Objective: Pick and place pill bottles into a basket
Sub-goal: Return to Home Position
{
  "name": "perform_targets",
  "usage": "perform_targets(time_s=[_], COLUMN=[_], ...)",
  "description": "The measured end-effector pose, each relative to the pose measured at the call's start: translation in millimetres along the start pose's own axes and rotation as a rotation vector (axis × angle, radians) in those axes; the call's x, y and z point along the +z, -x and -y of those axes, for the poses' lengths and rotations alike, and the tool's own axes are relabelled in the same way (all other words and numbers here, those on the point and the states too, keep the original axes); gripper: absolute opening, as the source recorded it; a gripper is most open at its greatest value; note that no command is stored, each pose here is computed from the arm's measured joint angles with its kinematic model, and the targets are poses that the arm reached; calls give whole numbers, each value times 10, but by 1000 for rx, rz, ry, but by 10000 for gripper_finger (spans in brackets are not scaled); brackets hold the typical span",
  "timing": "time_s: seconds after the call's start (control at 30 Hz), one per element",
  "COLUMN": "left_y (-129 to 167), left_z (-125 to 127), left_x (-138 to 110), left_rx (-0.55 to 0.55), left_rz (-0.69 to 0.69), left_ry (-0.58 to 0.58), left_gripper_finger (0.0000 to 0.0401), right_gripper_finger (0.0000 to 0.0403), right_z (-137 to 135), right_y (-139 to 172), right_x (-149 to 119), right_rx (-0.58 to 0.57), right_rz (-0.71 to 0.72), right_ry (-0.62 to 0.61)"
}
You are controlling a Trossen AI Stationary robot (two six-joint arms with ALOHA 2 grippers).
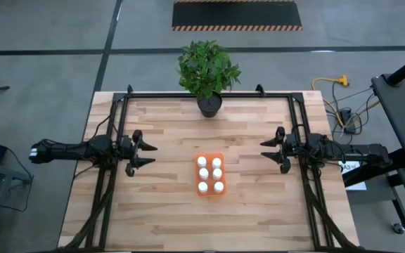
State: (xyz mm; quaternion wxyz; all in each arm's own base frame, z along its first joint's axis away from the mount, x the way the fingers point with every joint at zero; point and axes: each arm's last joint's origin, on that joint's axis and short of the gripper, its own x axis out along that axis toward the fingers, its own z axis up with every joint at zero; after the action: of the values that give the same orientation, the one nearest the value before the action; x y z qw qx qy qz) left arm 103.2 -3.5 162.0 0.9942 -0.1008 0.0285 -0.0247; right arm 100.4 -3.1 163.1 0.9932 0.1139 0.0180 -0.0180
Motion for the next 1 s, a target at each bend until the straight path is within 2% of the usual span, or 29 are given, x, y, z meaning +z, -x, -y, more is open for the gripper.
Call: perform_targets(time_s=[1.0], left_y=[-8], left_z=[-1], left_x=[-5], left_rx=[0], left_rz=[-8], left_ry=[0], left_gripper_finger=[212], right_gripper_finger=[192], right_z=[0], right_y=[0], right_x=[0], right_rx=[0], right_rz=[0], right_ry=[0])
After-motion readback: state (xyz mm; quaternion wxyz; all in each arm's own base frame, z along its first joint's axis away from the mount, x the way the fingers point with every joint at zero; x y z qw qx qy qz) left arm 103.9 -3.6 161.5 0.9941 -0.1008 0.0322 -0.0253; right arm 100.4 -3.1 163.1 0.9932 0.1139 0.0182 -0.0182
